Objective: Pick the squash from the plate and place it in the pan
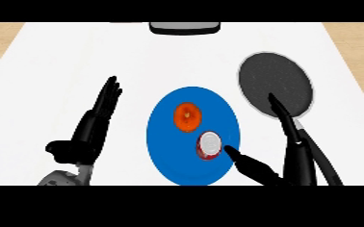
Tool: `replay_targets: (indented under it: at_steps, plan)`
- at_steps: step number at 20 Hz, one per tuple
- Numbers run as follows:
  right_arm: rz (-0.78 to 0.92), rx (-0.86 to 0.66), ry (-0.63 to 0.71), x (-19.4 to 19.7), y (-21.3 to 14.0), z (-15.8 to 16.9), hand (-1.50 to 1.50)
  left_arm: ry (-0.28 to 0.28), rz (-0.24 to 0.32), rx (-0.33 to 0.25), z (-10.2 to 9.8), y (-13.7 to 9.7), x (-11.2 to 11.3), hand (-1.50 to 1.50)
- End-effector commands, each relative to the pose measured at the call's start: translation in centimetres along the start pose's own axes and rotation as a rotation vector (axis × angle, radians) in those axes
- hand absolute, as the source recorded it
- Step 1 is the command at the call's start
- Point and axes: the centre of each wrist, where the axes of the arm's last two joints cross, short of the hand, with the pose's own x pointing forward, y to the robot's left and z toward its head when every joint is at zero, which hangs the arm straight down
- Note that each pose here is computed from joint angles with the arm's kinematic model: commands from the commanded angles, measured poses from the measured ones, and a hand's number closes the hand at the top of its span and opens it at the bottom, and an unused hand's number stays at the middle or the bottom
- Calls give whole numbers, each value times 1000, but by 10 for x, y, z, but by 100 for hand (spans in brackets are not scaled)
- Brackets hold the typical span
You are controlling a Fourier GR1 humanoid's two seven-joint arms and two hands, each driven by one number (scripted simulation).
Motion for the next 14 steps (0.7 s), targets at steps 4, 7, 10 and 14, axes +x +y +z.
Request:
replay_targets:
  at_steps: [4, 7, 10, 14]
  plan:
    - [224, 138, 71, 49, 1, -1, -150, -20, 12, -26, 2, -1, 0, 0]
    - [293, 230, 152, 68, 22, -16, -150, -27, 5, -20, -10, 5, 0, 0]
    - [408, 324, 220, 70, 28, -41, -150, -33, 3, -29, -6, -8, -3, 0]
    - [562, 481, 289, 77, 55, -56, -150, -29, 10, -50, 0, -5, -2, 0]
